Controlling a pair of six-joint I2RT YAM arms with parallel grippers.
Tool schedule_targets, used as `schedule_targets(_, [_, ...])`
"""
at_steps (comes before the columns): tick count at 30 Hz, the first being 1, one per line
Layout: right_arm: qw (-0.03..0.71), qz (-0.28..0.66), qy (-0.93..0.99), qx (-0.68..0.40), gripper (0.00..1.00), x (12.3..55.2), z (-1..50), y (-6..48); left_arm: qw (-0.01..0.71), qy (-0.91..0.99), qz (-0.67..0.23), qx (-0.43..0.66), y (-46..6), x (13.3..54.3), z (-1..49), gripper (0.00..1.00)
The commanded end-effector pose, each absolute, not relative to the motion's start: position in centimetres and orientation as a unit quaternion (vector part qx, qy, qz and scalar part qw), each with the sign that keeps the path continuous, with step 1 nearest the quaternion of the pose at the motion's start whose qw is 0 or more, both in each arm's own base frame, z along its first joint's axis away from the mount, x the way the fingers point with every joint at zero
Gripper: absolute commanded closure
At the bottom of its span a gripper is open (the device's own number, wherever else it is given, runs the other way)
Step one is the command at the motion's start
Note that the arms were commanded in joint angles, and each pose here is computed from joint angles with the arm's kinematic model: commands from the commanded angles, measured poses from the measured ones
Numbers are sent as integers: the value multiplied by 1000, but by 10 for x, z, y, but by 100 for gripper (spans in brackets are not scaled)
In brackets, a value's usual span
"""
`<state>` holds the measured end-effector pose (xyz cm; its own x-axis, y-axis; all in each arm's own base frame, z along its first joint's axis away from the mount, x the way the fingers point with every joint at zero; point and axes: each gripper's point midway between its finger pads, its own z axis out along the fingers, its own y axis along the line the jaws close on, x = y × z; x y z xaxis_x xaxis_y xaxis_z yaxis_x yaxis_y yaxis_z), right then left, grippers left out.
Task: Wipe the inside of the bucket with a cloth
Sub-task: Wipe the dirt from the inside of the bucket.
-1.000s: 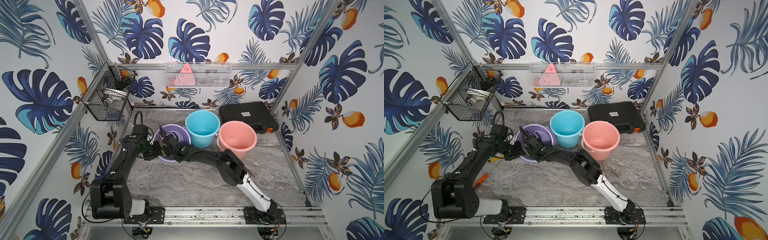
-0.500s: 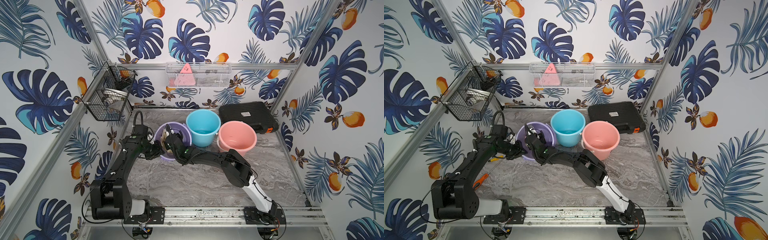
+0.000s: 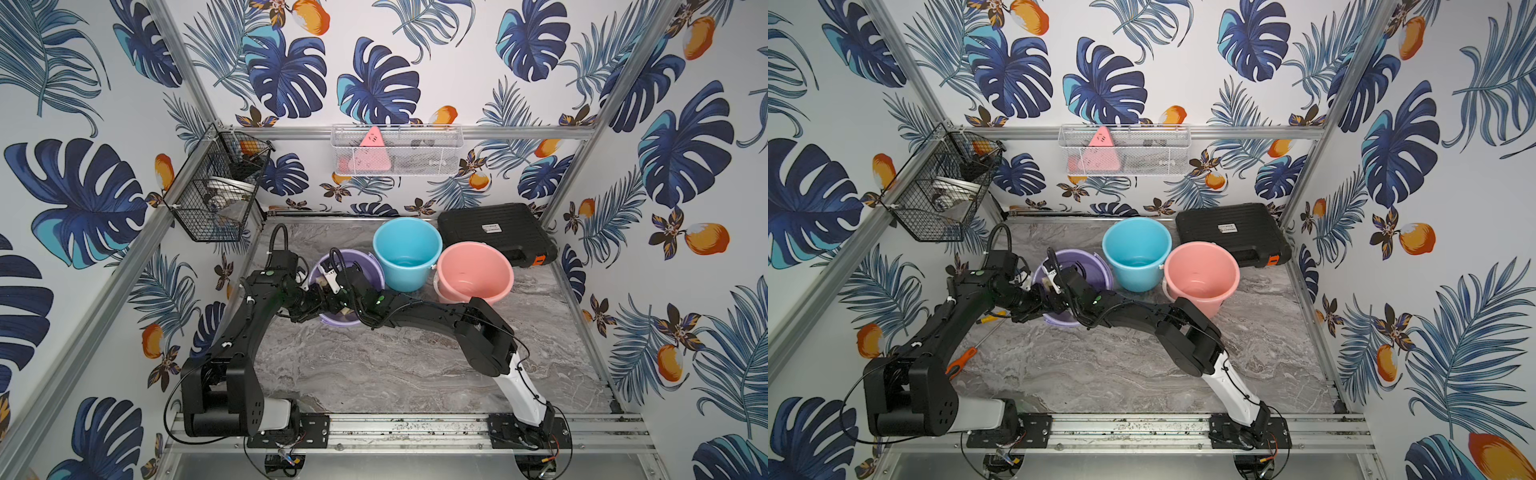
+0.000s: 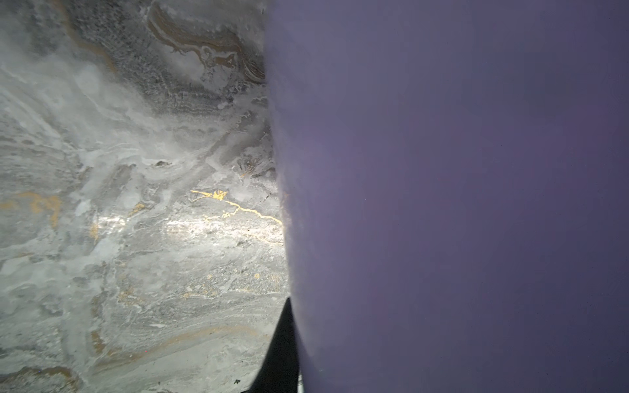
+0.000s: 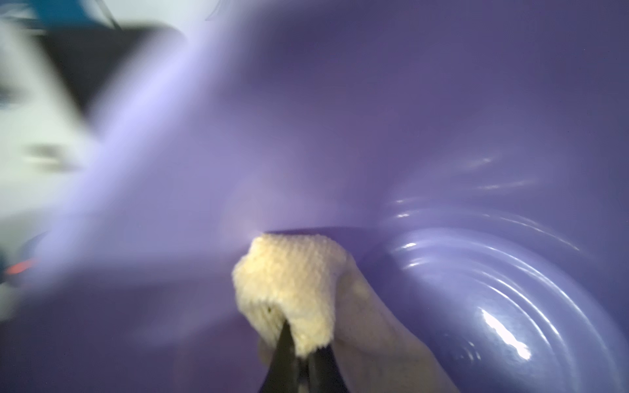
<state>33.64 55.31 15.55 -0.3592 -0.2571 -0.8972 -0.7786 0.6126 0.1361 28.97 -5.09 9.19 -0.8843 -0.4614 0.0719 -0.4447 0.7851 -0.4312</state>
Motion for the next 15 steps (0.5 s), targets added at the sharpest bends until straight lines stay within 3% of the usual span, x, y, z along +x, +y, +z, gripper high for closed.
schedule_targets(1, [478,312,753,-325,100,334,190,557,30,948,-210,-237,-46,294,94,100])
schedule_targets(7, [584,151,757,-251,100,394,215,530,61,950,-173,-252,-32,295,106,100])
schedule_targets(15, [675,4,714,-183,100,424,244,492,97,952,-103,-271,-7,291,113,100])
